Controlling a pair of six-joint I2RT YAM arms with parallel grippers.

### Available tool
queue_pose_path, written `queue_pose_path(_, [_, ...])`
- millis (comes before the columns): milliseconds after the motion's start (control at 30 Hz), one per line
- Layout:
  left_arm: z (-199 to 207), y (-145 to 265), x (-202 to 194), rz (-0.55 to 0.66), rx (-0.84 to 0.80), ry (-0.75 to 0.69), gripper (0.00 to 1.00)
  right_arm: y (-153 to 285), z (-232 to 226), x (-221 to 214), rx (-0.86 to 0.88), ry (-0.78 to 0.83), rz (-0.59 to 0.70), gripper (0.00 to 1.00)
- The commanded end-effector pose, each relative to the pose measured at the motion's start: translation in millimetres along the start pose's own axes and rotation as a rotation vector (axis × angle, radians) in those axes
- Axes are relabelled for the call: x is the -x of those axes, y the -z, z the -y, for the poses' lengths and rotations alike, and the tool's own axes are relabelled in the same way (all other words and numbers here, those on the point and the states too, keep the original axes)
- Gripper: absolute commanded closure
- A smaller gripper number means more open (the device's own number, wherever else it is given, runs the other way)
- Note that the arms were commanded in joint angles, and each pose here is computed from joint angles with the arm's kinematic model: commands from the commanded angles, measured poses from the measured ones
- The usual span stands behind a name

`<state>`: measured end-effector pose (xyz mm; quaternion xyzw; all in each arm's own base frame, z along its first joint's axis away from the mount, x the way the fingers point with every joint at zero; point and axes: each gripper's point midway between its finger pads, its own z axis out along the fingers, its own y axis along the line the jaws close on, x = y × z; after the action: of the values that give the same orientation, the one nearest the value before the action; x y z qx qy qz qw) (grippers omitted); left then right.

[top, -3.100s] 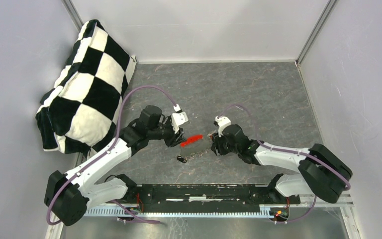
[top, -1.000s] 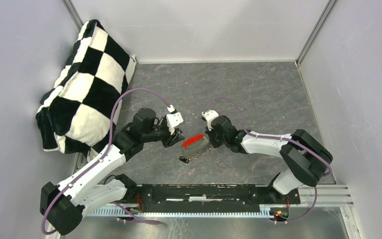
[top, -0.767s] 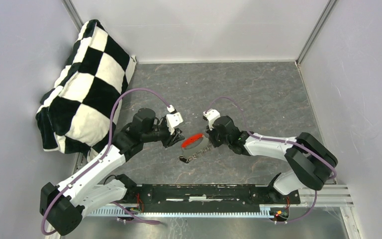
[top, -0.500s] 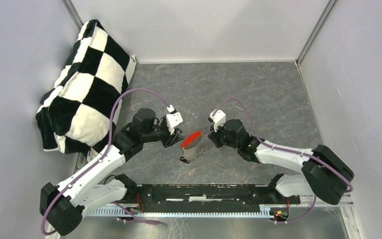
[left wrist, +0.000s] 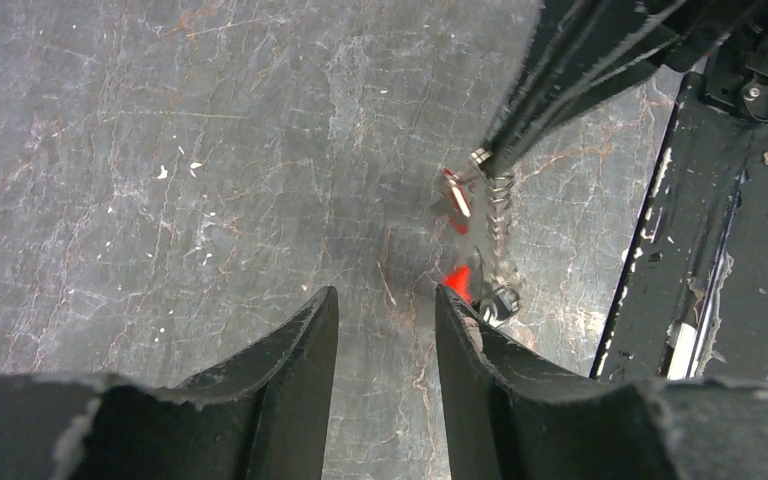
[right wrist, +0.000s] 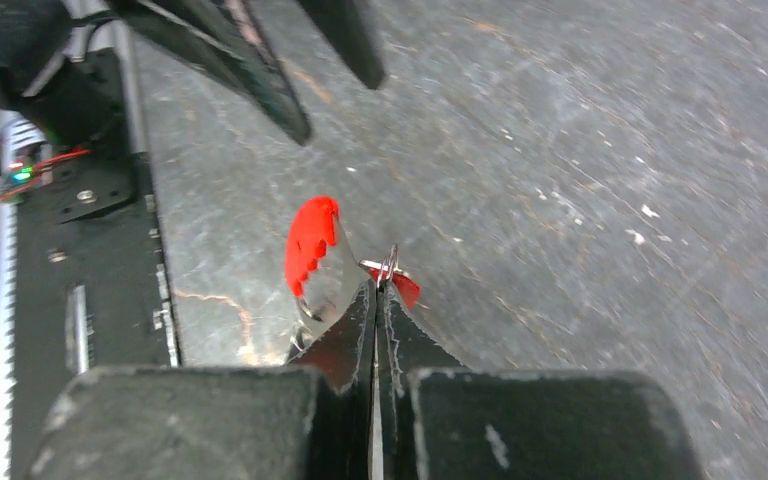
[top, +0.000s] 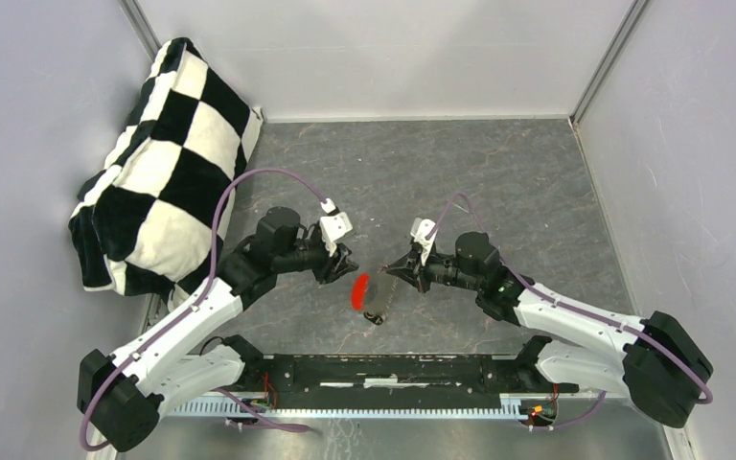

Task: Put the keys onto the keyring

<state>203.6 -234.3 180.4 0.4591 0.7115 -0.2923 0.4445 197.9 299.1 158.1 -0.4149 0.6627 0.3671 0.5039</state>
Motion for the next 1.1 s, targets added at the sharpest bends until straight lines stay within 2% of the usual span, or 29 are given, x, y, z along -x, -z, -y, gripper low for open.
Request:
queue_pose_path(0, [6.0, 5.7, 38.1, 0.087, -0.045, -0.032, 0.52, 5.6, -33.0, 55.7, 0.192, 0.088, 0.12, 1.0])
queue_pose_path(233, [28.7, 17.5, 58.3, 0.122, -0.188, -0.156, 0.5, 23.0, -68.8, 103.4, 0.37, 0.081, 0.295, 1.0])
queue_pose_path(367, [42.7, 28.2, 71.7, 0.161, -0.259, -0.212, 0.37, 29.8, -80.7, 121.0, 0.435, 0.033, 0.366, 1.0])
queue_pose_path(500, [60.4, 44.5, 81.1, 0.224, -0.324, -0.291, 0.28, 36.6, -87.9, 131.3, 0.472, -0.009, 0.418, 1.0])
queue_pose_path(800, [89.7, 64.4, 84.7, 0.246, -0.474, -0.304, 0.33, 40.2, -87.4, 136.0, 0.46, -0.031, 0.439, 1.0])
queue_pose_path(933, [89.9, 65.1, 85.7, 0.241, -0.473, -0.282, 0.32, 39.7, -85.1, 136.0, 0.444, -0.023, 0.43, 1.0])
queue_pose_path(1067, [79.5, 56.2, 93.5, 0.259, -0.41, -0.197, 0.33, 39.7, -82.6, 137.1, 0.425, -0.026, 0.433, 1.0])
